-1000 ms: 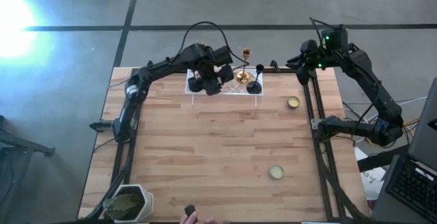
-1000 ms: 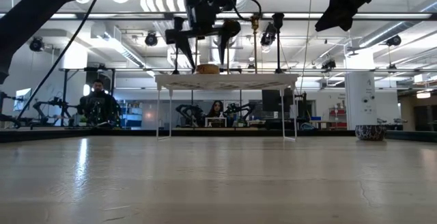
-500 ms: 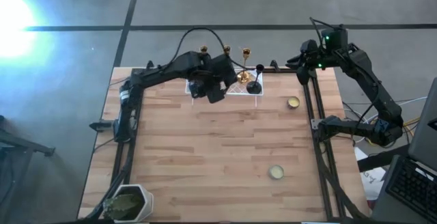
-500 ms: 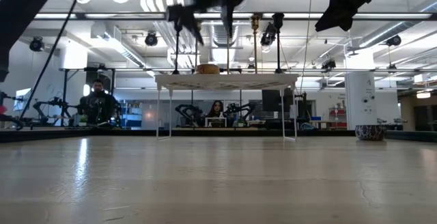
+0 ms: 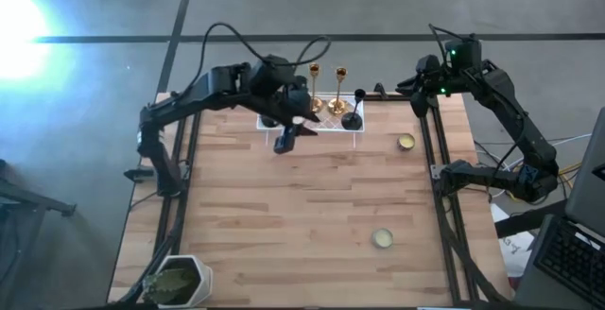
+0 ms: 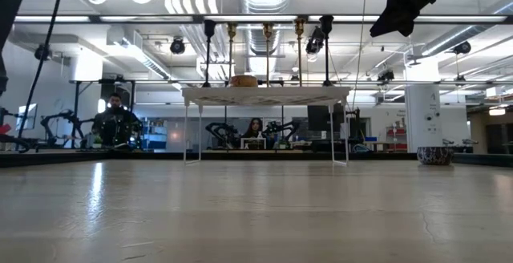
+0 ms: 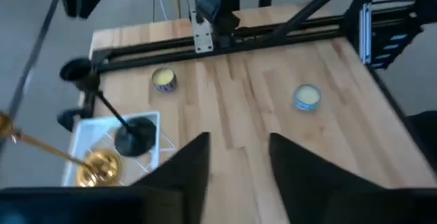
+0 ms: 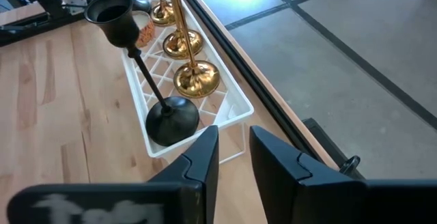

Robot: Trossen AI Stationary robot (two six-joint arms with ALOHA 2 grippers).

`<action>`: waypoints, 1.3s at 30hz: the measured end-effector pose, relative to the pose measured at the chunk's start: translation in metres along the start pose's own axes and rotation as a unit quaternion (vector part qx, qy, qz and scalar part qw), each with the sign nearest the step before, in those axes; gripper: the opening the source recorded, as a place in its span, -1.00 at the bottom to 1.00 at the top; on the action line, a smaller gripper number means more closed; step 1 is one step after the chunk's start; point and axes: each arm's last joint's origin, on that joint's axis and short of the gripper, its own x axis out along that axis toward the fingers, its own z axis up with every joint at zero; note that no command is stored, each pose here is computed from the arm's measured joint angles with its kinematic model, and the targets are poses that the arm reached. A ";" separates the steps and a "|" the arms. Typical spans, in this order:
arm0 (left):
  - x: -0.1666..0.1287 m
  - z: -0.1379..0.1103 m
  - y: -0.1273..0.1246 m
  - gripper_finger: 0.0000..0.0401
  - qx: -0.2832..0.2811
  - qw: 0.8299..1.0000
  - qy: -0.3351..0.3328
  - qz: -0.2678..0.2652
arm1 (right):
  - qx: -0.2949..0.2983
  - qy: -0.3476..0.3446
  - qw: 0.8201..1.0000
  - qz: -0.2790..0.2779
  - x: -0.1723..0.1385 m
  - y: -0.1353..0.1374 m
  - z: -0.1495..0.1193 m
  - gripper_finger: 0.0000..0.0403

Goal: Pick & Place candle stick holders
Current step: Put the yellow scented candle on the shelf

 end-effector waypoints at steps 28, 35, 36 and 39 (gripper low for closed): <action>-0.067 -0.095 -0.096 -0.84 0.043 0.964 -0.252 -0.065 | 0.000 0.000 1.000 0.000 0.000 0.000 0.000 -0.65; -0.064 -0.173 -0.100 -0.84 0.025 0.952 -0.303 0.023 | 0.056 0.002 0.998 0.002 0.000 0.000 0.000 -0.59; -0.061 -0.183 -0.100 -0.84 0.021 0.952 -0.304 0.036 | 0.075 0.004 0.997 0.002 0.000 0.000 -0.001 -0.58; -0.052 -0.210 -0.101 -0.83 0.028 0.949 -0.308 0.067 | 0.101 0.050 0.994 0.017 0.001 0.005 -0.010 -0.60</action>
